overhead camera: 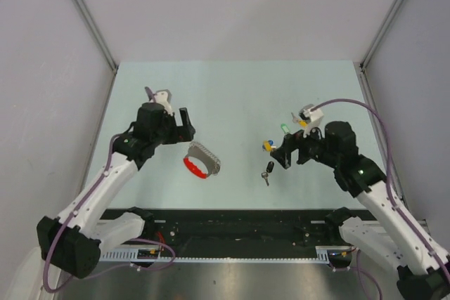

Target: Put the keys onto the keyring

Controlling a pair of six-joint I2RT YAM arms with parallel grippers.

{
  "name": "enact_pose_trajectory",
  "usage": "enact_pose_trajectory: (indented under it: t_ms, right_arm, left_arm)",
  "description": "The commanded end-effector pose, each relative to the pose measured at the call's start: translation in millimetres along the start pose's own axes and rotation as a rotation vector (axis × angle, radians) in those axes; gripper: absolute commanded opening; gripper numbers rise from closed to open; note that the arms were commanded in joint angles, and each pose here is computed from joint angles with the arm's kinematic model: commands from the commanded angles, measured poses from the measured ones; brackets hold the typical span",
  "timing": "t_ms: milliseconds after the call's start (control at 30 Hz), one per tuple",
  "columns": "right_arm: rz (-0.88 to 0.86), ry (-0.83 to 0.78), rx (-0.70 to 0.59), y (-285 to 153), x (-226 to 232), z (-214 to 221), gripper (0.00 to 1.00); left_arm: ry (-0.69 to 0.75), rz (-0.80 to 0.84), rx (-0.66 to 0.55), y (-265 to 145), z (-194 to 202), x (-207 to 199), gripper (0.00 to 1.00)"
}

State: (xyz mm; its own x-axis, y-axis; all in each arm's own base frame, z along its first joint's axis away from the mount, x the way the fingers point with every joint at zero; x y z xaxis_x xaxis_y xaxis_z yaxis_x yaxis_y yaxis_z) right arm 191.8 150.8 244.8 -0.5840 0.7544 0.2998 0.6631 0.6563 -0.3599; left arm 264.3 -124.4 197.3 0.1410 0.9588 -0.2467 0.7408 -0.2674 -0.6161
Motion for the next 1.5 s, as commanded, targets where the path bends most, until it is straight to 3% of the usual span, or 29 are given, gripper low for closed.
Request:
enact_pose_trajectory:
  t_ms: [0, 167, 367, 500, 767, 1067, 1233, 1467]
  right_arm:
    - [-0.091, 0.111, 0.11, 25.5, 20.4, 9.7, 1.0]
    - [0.003, 0.0, 0.21, 70.8, 35.5, 42.3, 1.0]
    - [0.113, -0.038, 0.216, 101.9, 38.1, 56.7, 0.96]
    - [0.224, -0.041, 0.155, 98.6, 20.4, 44.5, 0.93]
    - [0.387, -0.019, 0.103, 80.3, -12.1, 34.2, 0.91]
    - [0.392, 0.023, 0.053, 66.6, -25.9, 39.0, 0.89]
    - [0.383, 0.046, 0.053, 62.5, -35.2, 46.4, 0.88]
    - [0.346, 0.074, 0.049, 64.4, -39.2, 49.5, 0.86]
  left_arm:
    - [0.071, -0.081, -0.095, -21.7, -13.3, 28.6, 1.0]
    - [0.083, -0.053, -0.115, -21.2, -3.5, 30.1, 1.0]
    - [0.037, 0.12, -0.005, -12.1, 27.0, 7.0, 1.0]
    - [0.002, 0.176, 0.119, -1.5, 65.7, -20.2, 1.0]
    - [-0.055, 0.181, 0.191, 19.3, 107.6, -63.9, 0.92]
    - [-0.06, 0.051, 0.253, 48.2, 132.8, -66.9, 0.8]
    - [-0.053, 0.042, 0.287, 58.2, 140.7, -75.6, 0.69]
    - [-0.056, 0.011, 0.307, 69.5, 146.1, -79.6, 0.63]
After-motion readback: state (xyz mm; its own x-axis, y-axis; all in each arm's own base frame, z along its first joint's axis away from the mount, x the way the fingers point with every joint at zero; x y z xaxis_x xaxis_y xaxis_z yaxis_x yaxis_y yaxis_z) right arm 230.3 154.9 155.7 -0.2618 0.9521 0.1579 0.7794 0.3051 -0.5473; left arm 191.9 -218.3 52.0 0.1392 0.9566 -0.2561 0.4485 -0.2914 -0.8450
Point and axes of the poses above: each gripper's point midway between its finger pads, its own y axis out along the fingers, its own x axis along the line the jaws close on, z = x × y, the point moved 3 cm from there along -y, back along the fingers, and after that the axes turned 3 degrees about y, right-handed, at the moved point
